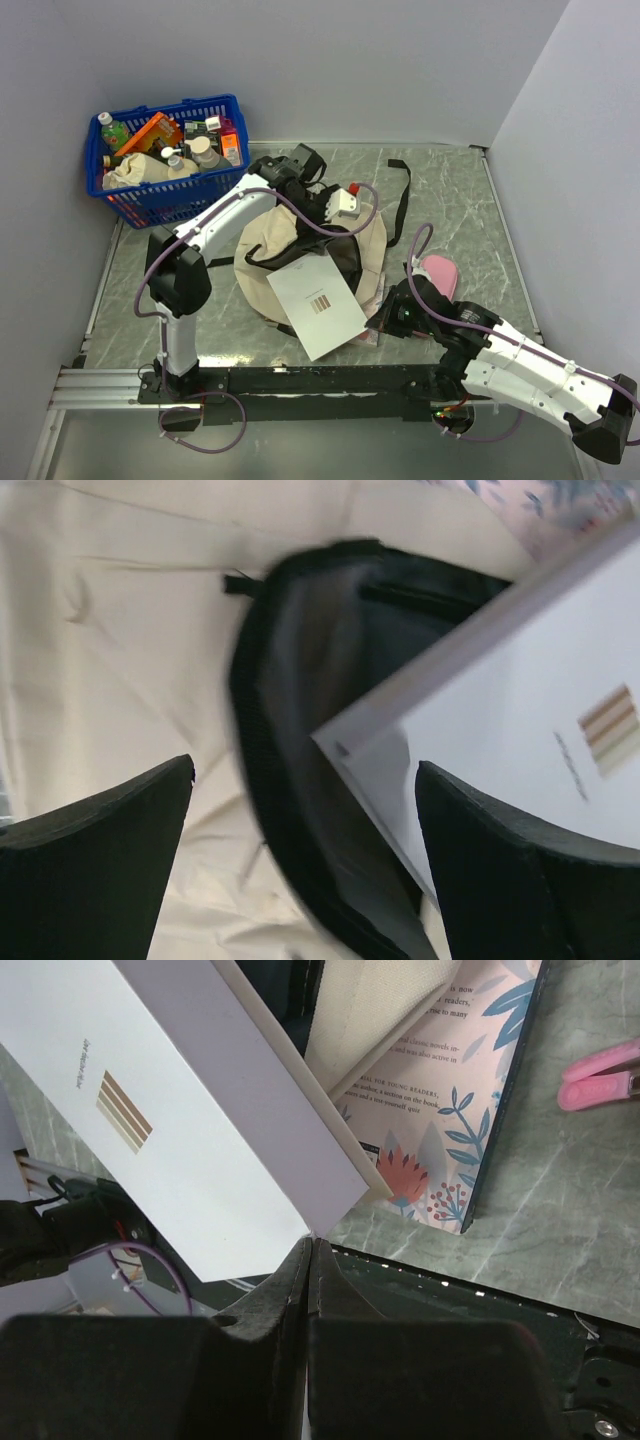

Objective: Pack the student bag
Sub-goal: Place the book in the student bag.

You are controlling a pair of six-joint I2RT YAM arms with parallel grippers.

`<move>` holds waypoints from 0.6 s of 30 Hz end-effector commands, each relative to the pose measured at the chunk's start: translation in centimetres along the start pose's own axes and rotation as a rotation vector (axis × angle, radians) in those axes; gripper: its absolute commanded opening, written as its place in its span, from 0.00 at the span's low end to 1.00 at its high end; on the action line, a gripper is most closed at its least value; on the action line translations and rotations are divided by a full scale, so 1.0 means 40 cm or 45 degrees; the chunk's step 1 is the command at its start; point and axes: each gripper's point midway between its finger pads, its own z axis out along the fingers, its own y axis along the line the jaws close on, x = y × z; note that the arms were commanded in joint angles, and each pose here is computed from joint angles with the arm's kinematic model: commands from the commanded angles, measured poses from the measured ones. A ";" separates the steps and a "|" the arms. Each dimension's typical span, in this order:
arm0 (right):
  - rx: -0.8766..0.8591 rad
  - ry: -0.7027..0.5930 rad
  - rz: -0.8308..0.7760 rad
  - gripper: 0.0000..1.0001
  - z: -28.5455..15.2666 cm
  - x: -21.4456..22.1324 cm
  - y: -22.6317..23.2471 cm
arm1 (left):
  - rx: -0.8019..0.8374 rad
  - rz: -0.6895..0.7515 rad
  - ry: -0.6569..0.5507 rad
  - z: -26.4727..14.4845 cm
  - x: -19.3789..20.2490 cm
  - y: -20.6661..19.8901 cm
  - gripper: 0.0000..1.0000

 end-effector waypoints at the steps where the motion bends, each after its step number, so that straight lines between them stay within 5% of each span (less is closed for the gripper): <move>1: 0.029 -0.019 -0.005 0.00 0.001 -0.003 -0.022 | 0.102 0.065 0.005 -0.061 -0.002 -0.089 0.96; 6: 0.021 -0.016 -0.003 0.00 0.004 -0.001 -0.022 | -0.075 0.094 0.128 -0.058 0.043 -0.061 0.98; 8: 0.022 -0.015 -0.005 0.00 0.003 -0.001 -0.023 | -0.163 0.103 0.141 -0.061 0.042 -0.040 0.82; 9: 0.021 -0.016 -0.005 0.00 0.003 -0.001 -0.022 | -0.264 0.114 0.175 -0.078 0.037 -0.019 0.72; 10: 0.019 -0.017 -0.003 0.00 0.002 -0.001 -0.023 | -0.324 0.106 0.187 -0.078 0.040 -0.008 0.30; 12: 0.017 -0.014 -0.003 0.00 0.001 0.001 -0.023 | -0.477 0.155 0.163 -0.103 -0.004 0.021 0.01; 18: 0.012 -0.004 0.016 0.00 0.005 0.007 -0.025 | -0.684 0.247 -0.010 -0.157 -0.163 -0.040 0.01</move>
